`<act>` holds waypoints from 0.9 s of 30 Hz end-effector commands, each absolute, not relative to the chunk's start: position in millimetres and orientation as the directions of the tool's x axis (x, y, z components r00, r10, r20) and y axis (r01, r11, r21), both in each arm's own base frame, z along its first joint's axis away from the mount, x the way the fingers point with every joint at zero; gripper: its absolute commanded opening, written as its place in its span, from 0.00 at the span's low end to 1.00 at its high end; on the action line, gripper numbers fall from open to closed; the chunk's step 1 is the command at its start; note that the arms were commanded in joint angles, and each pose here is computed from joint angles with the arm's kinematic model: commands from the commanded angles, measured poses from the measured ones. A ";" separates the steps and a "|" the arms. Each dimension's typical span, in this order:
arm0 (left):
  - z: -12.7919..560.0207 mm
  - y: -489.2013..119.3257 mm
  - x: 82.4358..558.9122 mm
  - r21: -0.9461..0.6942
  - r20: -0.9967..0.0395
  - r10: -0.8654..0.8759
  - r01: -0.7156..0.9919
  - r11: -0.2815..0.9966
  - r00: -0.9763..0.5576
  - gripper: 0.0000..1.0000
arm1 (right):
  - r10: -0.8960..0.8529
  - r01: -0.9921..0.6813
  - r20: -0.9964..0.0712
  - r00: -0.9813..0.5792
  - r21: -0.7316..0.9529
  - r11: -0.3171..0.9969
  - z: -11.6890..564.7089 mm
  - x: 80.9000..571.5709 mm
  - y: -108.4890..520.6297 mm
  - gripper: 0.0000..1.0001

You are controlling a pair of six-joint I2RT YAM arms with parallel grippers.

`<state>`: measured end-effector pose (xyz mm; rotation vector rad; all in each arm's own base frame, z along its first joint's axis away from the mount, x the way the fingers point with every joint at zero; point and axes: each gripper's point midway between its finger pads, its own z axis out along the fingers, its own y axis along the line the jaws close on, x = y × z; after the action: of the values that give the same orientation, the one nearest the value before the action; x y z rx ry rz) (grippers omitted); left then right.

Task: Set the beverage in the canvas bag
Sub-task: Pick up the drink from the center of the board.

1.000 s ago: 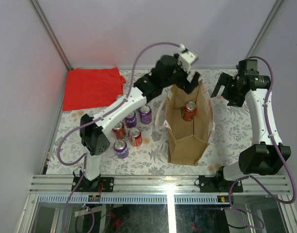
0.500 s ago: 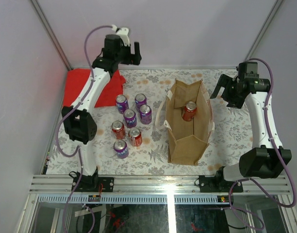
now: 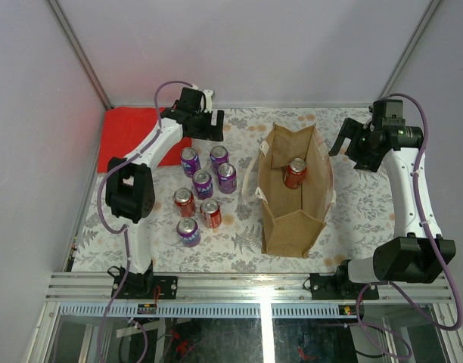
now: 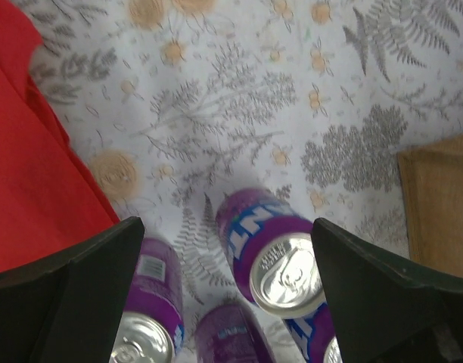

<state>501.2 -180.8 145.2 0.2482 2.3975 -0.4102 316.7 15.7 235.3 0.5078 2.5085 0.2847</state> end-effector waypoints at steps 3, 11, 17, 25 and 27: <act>163.1 -207.0 484.8 -0.268 -0.708 0.050 0.334 0.904 -0.704 0.92 | 0.408 0.279 -0.493 -0.768 0.317 0.907 241.4 311.9 18.1 0.95; 155.3 -220.5 473.0 -0.285 -0.699 0.050 0.342 0.895 -0.713 0.92 | 0.392 0.266 -0.490 -0.779 0.309 0.913 240.0 312.5 18.0 0.95; 147.4 -221.2 462.0 -0.266 -0.694 0.065 0.340 0.902 -0.717 0.92 | 0.383 0.259 -0.487 -0.785 0.304 0.917 238.0 313.0 17.8 0.95; 139.6 -217.7 455.7 -0.234 -0.700 0.081 0.335 0.913 -0.709 0.92 | 0.375 0.247 -0.484 -0.791 0.308 0.919 236.0 316.0 19.3 0.95; 137.8 -218.6 456.2 -0.230 -0.703 0.083 0.335 0.914 -0.707 0.92 | 0.373 0.245 -0.484 -0.792 0.308 0.919 236.1 315.8 19.5 0.96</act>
<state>444.6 -215.7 119.3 0.3021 2.4286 -0.4628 315.5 15.3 232.5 0.4788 2.5216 0.2782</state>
